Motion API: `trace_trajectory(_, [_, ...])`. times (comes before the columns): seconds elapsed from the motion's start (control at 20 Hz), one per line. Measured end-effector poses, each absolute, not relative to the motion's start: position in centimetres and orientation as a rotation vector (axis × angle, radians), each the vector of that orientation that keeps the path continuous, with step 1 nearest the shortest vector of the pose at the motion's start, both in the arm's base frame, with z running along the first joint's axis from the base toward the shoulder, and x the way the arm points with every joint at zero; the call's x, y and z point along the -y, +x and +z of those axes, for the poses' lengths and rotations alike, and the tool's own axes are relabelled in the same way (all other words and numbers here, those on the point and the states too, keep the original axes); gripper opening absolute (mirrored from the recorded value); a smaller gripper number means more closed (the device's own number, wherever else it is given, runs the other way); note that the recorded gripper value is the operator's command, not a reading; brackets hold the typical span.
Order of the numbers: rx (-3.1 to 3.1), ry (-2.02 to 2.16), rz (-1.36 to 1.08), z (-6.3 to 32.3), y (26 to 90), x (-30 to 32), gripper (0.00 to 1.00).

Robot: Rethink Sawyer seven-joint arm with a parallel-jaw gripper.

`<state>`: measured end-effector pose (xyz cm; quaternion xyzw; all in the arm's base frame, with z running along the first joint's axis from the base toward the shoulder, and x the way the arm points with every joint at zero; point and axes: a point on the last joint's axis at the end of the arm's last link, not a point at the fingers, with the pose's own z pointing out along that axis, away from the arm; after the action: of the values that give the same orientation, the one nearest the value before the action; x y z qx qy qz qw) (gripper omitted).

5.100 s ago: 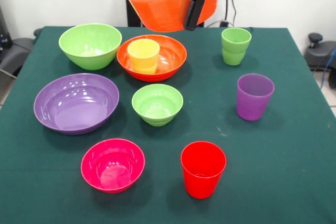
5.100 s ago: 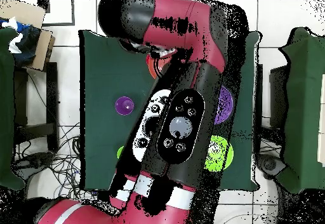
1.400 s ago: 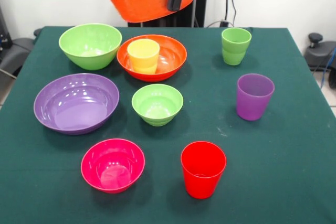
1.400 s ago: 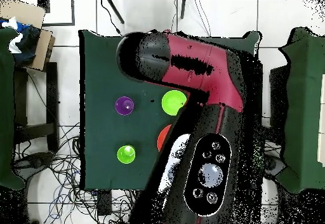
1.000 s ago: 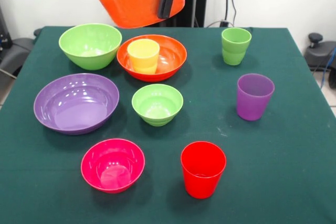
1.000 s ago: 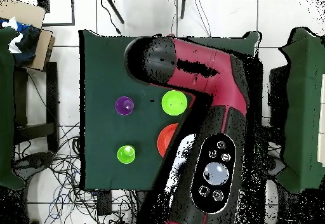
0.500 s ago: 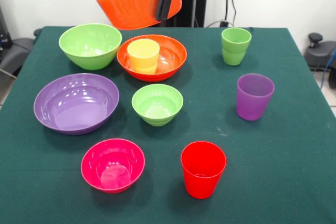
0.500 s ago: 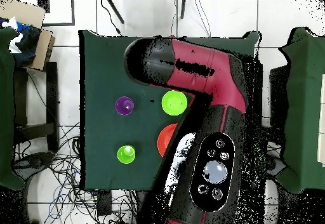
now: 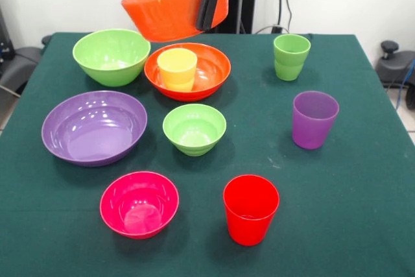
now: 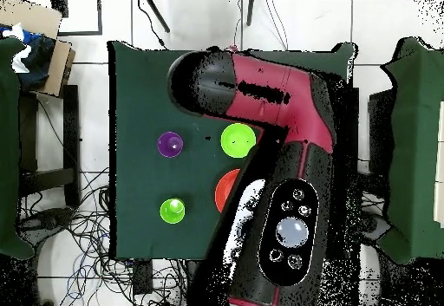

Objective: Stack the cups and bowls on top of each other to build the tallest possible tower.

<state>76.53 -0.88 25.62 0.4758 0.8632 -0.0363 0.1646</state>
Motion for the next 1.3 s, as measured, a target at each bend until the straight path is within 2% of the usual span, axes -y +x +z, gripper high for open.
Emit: trace_trajectory(1.3, [-2.41, 1.263, -0.073, 25.0, 77.7, 0.3, 0.0])
